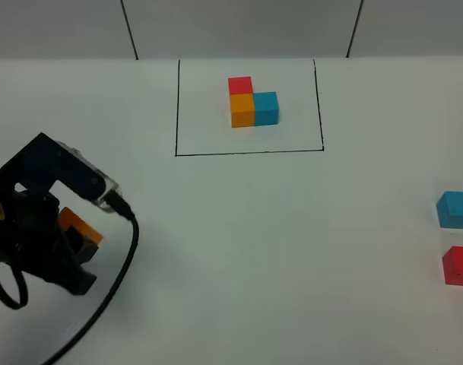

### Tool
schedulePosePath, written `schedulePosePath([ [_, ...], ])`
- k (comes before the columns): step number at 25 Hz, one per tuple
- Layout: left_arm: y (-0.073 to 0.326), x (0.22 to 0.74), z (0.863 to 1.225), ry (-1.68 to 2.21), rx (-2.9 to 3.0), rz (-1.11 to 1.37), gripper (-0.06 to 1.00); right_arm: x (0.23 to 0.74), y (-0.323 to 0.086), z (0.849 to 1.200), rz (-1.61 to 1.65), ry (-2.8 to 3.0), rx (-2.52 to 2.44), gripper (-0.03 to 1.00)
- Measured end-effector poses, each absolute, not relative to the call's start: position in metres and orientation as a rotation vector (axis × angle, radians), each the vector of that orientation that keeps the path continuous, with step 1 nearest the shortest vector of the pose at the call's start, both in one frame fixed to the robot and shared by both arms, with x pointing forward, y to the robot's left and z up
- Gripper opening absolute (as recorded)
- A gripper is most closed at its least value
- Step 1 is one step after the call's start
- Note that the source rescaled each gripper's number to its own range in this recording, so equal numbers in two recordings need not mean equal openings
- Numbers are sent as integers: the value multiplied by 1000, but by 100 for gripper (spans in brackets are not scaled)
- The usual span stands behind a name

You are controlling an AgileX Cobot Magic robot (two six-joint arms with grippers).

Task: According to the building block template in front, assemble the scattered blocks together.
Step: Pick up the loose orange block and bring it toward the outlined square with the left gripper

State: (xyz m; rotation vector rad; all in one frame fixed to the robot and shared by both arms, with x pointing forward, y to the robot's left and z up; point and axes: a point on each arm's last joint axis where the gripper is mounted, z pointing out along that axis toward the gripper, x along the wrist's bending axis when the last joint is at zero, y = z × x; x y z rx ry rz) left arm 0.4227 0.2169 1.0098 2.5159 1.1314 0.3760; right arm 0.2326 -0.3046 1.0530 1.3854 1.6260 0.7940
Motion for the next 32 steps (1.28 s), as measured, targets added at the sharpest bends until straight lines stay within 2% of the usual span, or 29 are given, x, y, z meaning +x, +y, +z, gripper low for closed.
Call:
schedulePosePath([
  [10, 215, 387, 1021, 145, 2807, 243, 53, 233, -305, 1053, 794, 1626, 1385, 1],
  [12, 215, 385, 1021, 59, 2815, 219, 53, 233, -305, 1053, 794, 1626, 1385, 1],
  [24, 210, 397, 1016, 95, 2793, 291, 53, 233, -305, 1053, 794, 1626, 1385, 1],
  [32, 192, 435, 1015, 123, 2791, 253, 53, 233, -305, 1053, 794, 1626, 1385, 1],
])
